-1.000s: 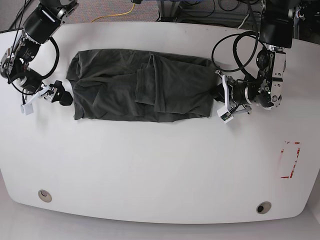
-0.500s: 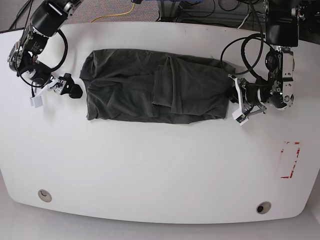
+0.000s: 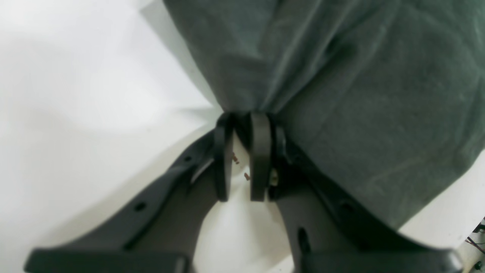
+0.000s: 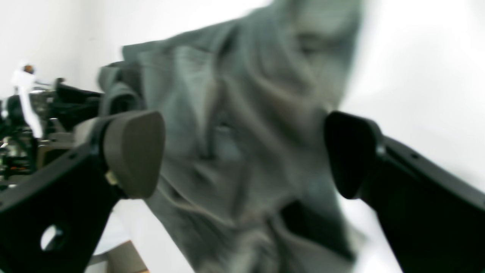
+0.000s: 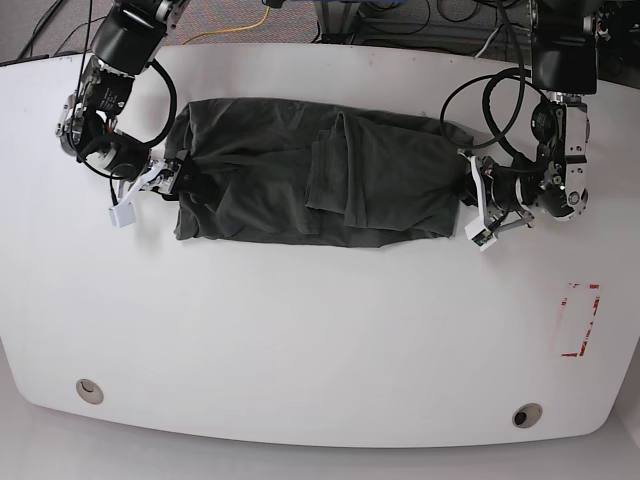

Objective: Layout the t-shirt on the table in an organized manner, then fold the t-shirt properly
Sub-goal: 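Grasp the folded shirt's end with the right gripper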

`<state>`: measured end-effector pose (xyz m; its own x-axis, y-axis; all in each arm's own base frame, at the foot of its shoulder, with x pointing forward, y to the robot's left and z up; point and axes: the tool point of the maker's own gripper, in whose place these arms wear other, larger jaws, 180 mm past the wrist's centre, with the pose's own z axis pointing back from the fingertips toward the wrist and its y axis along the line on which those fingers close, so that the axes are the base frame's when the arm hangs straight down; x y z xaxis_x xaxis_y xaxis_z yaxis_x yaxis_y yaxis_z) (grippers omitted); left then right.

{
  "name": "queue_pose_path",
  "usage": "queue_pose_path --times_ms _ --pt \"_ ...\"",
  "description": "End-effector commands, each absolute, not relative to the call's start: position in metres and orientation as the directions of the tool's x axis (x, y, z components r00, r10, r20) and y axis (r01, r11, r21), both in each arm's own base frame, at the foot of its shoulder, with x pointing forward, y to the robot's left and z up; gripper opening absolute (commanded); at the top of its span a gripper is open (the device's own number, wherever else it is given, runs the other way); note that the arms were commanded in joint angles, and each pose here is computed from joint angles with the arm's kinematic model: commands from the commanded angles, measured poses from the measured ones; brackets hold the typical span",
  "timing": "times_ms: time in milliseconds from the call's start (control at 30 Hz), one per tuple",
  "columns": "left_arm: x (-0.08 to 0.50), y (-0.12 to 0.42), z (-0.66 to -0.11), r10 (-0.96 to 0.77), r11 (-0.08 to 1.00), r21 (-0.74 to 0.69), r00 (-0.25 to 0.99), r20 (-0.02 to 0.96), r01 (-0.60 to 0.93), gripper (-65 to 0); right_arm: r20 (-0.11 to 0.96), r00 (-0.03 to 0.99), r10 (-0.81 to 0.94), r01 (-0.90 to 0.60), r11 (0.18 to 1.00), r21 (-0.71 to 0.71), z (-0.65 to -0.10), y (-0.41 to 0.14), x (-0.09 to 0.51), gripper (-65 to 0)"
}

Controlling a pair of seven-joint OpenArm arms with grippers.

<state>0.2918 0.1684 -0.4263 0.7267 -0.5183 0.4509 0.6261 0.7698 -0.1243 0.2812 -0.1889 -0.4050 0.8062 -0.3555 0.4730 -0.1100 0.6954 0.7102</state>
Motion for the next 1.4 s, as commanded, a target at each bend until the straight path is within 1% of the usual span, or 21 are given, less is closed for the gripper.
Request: queue_pose_path --times_ms 0,200,600,633,700,733,800,933,967,1000,1067,1133,1233,1367 --pt "0.272 0.200 -0.443 -0.579 0.786 -0.054 0.764 0.285 0.616 -58.5 0.414 0.861 -0.296 -0.091 0.710 0.698 -0.420 -0.179 0.267 0.0" --pt "0.272 0.199 -0.444 -0.578 0.786 -0.056 0.764 0.285 0.616 -58.5 0.403 0.871 -0.279 -0.113 0.686 0.719 -0.423 -0.157 0.267 0.0" --pt "0.267 0.199 -0.447 -0.578 0.786 -0.063 0.768 0.277 0.615 -58.5 0.390 0.876 -0.284 -0.114 0.664 0.739 -0.425 -0.143 0.265 0.0" --pt "0.267 0.199 -0.447 -0.578 0.786 -0.063 0.768 0.277 0.615 -58.5 0.390 0.876 -0.284 -0.114 0.664 0.739 -0.425 -0.143 0.265 -1.0" --pt "0.267 0.199 -0.447 -0.578 0.786 -0.063 0.768 0.277 0.615 -58.5 0.390 0.876 -0.284 -0.114 0.664 0.739 -0.425 -0.143 0.265 -8.6" --pt "0.267 0.199 -0.447 -0.578 0.786 -0.063 0.768 0.277 0.615 -58.5 0.390 0.876 -0.284 -0.114 0.664 0.739 -0.425 -0.143 0.265 -15.1" --pt "0.267 0.199 -0.447 -0.578 0.786 -0.063 0.768 0.277 0.615 -58.5 0.394 0.873 -0.287 -0.115 0.664 0.738 -0.424 -0.143 0.266 -25.4" --pt "0.267 0.199 -0.447 -0.578 0.786 -0.063 0.768 0.277 0.615 -58.5 0.410 0.860 -0.303 -0.115 0.668 0.735 -0.422 -0.146 0.271 -53.7" --pt "0.267 0.199 -0.447 -0.578 0.786 -0.063 0.768 0.277 0.615 -58.5 0.412 0.859 -0.305 -0.115 0.669 0.734 -0.422 -0.147 0.271 -58.0" --pt "0.267 0.199 -0.446 -0.578 0.786 -0.063 0.767 0.278 0.615 -58.5 0.413 0.857 -0.307 -0.115 0.669 0.734 -0.422 -0.147 0.271 -65.0" --pt "0.267 0.199 -0.447 -0.578 0.786 -0.064 0.767 0.279 0.615 -58.5 0.415 0.856 -0.309 -0.115 0.668 0.735 -0.421 -0.147 0.272 -65.0" --pt "0.267 0.199 -0.447 -0.578 0.786 -0.064 0.767 0.279 0.615 -58.5 0.417 0.854 -0.312 -0.117 0.665 0.737 -0.420 -0.147 0.273 -63.4" --pt "0.267 0.198 -0.447 -0.577 0.786 -0.065 0.767 0.280 0.615 -58.5 0.465 0.836 -0.290 -0.154 0.691 0.707 -0.409 -0.151 0.279 -65.0" --pt "0.267 0.191 -0.448 -0.574 0.784 -0.076 0.766 0.288 0.616 -58.5 0.548 0.800 -0.246 -0.222 0.726 0.651 -0.385 -0.153 0.284 -65.0"
